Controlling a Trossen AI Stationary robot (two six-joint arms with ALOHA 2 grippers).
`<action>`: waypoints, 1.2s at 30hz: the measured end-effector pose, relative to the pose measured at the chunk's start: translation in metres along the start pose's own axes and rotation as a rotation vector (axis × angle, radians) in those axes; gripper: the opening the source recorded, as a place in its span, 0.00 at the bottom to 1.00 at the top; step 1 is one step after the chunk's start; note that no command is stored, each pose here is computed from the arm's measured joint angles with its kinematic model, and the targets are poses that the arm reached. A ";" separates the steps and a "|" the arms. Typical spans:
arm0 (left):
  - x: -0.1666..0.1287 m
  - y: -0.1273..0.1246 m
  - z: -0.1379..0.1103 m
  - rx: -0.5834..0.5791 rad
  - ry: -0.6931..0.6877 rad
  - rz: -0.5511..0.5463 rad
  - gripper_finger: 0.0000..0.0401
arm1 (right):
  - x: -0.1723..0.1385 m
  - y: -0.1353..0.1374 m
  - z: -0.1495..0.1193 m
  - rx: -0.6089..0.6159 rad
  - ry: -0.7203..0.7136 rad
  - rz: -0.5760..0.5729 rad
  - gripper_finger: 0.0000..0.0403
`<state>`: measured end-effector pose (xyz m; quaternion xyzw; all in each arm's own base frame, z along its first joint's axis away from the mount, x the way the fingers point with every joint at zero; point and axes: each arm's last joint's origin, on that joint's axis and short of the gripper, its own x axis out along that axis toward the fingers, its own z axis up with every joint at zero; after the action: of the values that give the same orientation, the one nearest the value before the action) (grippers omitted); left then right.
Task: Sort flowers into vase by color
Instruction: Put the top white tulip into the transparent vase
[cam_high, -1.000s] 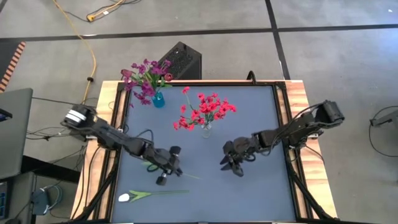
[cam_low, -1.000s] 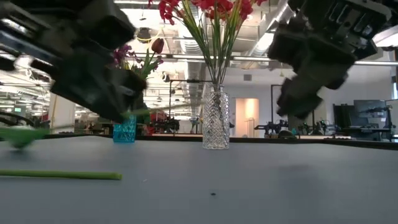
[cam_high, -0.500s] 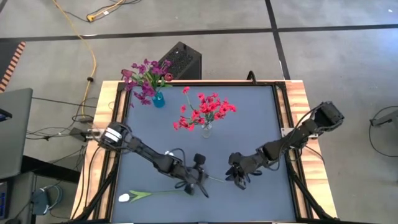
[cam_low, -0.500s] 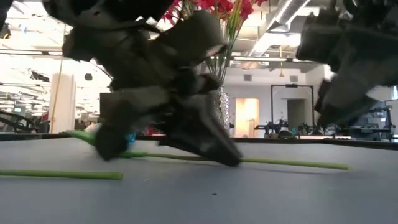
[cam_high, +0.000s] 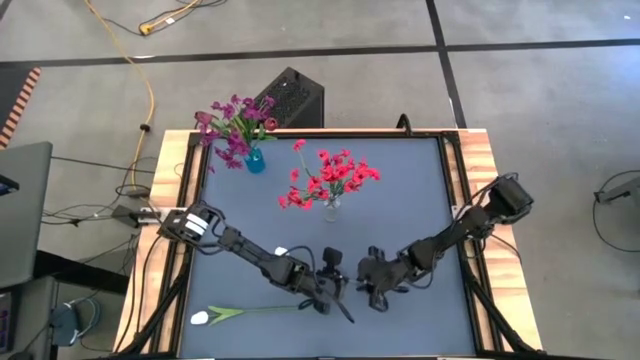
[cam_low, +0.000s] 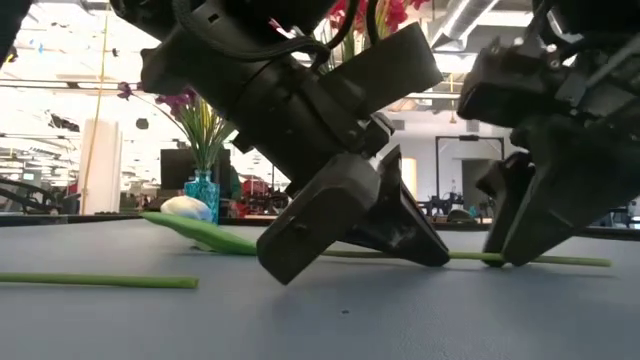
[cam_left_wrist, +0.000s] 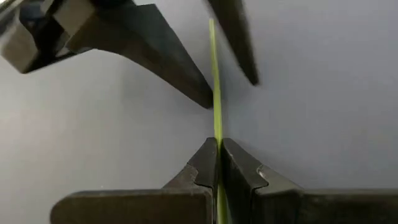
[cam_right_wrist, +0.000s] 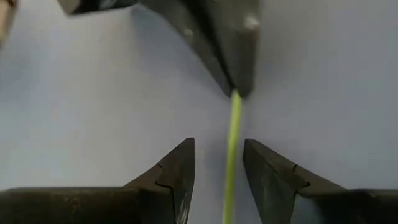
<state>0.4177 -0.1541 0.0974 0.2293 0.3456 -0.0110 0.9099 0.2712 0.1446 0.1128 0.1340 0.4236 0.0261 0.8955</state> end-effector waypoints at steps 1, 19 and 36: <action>0.000 0.001 0.000 -0.008 0.001 0.000 0.00 | 0.004 0.002 0.001 -0.043 0.009 -0.024 0.41; -0.002 0.004 0.005 0.005 -0.040 0.014 0.03 | -0.006 0.013 0.009 -0.100 0.150 -0.152 0.05; -0.104 0.044 0.001 -0.154 -0.219 0.024 0.32 | -0.035 0.005 -0.013 -0.130 0.251 -0.091 0.11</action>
<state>0.3469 -0.1291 0.1819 0.1601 0.2410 0.0013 0.9572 0.2396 0.1470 0.1323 0.0521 0.5353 0.0294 0.8425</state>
